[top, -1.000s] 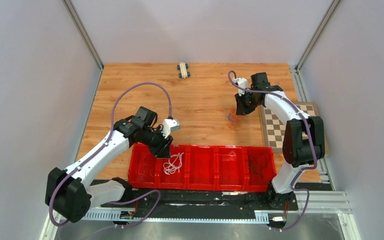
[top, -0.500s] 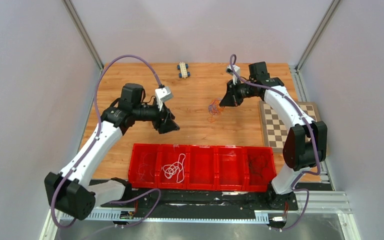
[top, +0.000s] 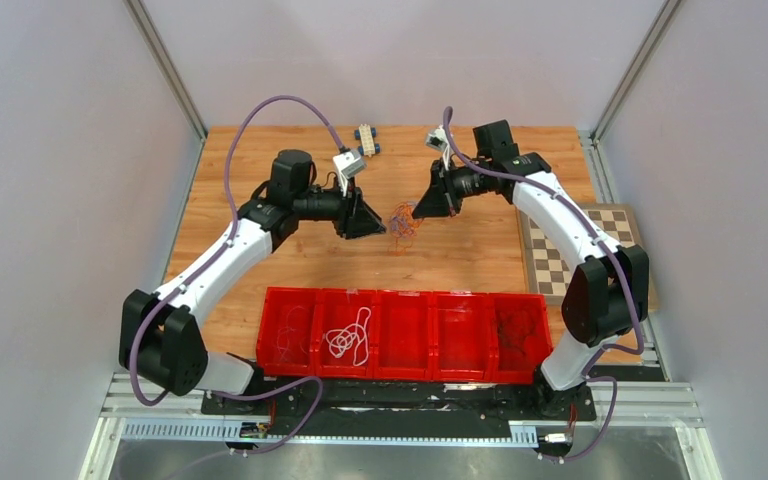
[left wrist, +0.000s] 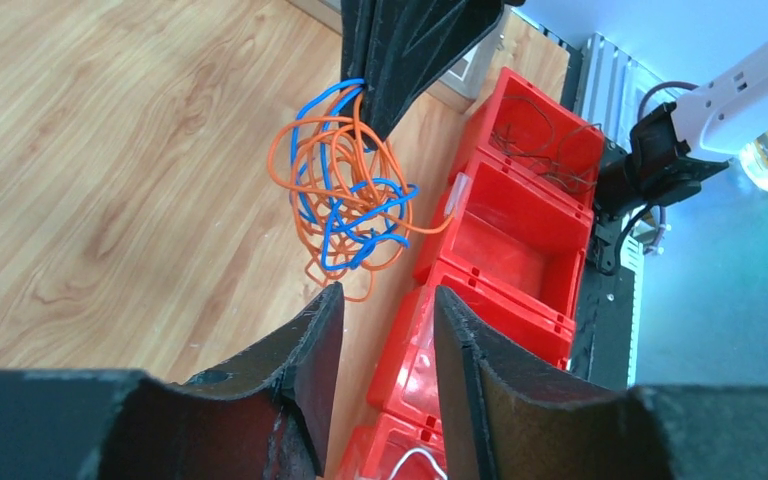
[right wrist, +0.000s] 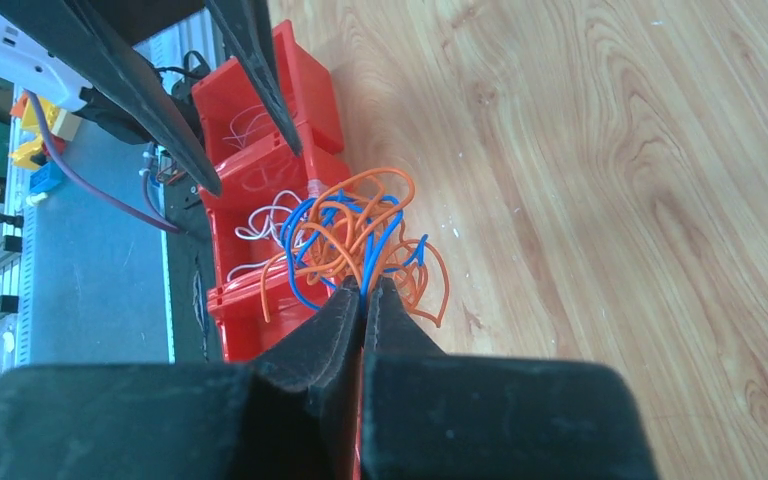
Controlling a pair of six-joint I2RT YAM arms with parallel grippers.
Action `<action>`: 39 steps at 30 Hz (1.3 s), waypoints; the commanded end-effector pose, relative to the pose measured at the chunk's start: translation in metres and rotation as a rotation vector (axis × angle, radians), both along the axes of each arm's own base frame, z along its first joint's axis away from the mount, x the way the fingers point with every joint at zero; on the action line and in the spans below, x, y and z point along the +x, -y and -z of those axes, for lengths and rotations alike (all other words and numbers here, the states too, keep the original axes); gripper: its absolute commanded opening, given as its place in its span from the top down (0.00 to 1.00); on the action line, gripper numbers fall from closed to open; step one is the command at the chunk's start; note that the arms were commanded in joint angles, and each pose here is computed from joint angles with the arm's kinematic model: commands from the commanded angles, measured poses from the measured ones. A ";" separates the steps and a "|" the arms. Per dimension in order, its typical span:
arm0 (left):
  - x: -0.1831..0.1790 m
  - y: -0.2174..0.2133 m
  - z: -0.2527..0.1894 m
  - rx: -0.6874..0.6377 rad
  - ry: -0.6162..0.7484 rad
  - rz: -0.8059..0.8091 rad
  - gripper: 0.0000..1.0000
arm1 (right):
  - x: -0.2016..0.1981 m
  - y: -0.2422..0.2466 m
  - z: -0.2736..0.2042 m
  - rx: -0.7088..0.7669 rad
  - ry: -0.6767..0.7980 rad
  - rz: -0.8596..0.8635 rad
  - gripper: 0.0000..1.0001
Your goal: Untangle the cables
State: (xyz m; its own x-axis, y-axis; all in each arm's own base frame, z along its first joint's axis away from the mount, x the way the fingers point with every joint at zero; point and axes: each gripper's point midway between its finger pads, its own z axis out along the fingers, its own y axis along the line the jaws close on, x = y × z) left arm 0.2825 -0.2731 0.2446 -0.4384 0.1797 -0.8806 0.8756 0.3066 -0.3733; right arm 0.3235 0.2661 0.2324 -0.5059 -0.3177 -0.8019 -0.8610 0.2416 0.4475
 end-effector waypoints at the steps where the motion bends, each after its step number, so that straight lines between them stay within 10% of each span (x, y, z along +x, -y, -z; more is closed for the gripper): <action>1: 0.000 0.013 -0.011 -0.039 0.048 0.053 0.50 | -0.006 -0.009 -0.042 0.101 0.059 -0.058 1.00; 9: -0.002 -0.002 0.011 -0.066 0.122 0.030 0.38 | -0.011 -0.012 -0.055 0.144 0.021 -0.073 1.00; 23: 0.018 0.012 0.005 -0.147 0.078 -0.001 0.42 | -0.012 -0.014 -0.057 0.164 -0.011 -0.076 1.00; 33: 0.027 0.015 0.002 -0.165 0.028 -0.042 0.67 | -0.015 -0.013 -0.054 0.164 -0.031 -0.068 1.00; 39: 0.022 0.015 -0.006 -0.195 0.021 -0.044 0.57 | -0.013 -0.013 -0.053 0.162 -0.044 -0.058 1.00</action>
